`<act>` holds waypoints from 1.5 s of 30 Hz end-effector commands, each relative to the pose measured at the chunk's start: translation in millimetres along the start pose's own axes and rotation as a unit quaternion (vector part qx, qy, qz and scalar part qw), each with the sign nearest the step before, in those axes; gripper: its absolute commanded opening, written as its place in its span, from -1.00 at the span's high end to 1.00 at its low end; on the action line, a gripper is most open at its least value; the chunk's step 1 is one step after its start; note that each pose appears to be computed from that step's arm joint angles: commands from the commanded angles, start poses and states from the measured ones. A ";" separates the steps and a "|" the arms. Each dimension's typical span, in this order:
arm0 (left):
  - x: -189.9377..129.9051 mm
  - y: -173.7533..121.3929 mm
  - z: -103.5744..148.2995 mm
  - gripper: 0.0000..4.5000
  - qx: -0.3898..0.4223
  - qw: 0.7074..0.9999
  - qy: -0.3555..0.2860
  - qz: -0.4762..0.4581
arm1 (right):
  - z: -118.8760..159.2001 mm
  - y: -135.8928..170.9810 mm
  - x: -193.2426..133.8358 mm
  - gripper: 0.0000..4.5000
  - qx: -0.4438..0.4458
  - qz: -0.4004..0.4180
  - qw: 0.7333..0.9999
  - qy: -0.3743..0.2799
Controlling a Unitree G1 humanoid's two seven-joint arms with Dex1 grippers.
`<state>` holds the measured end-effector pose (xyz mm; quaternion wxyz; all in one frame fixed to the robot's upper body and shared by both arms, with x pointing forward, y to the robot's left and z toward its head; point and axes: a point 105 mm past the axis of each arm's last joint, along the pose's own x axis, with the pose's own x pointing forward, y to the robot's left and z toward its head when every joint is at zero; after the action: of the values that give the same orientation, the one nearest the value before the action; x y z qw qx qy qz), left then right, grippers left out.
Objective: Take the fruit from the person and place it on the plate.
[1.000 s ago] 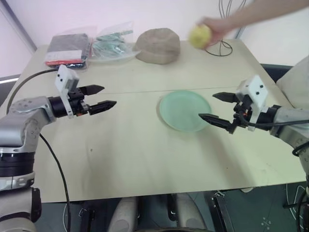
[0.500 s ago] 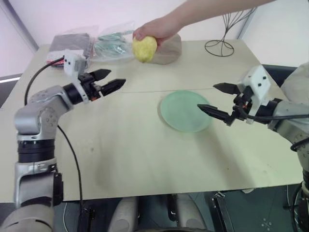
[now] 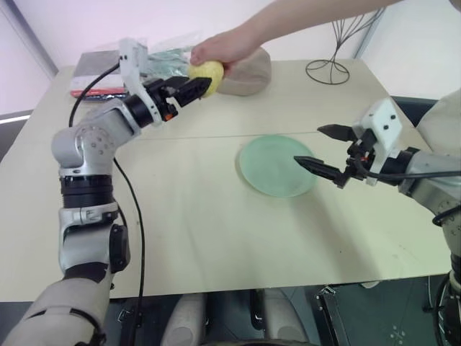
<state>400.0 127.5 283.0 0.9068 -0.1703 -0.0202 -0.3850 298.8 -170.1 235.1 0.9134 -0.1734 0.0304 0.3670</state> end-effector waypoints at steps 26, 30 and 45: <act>28.6 14.1 -6.2 -0.99 -0.030 0.996 0.022 0.085 | 11.4 1.3 -8.1 -1.00 -0.018 -0.022 0.999 -0.021; 29.5 13.5 -7.2 -0.41 -0.019 0.996 0.027 0.083 | 11.2 1.4 -8.6 -1.00 -0.017 -0.024 0.999 -0.020; 18.6 2.0 -12.0 -0.24 0.055 0.996 0.072 0.021 | 10.8 2.8 -9.2 -1.00 -0.015 -0.026 0.999 -0.019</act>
<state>426.4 117.1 255.7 0.9319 -0.1395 0.0595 -0.3295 294.5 -170.4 230.6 0.9197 -0.1699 0.0351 0.3523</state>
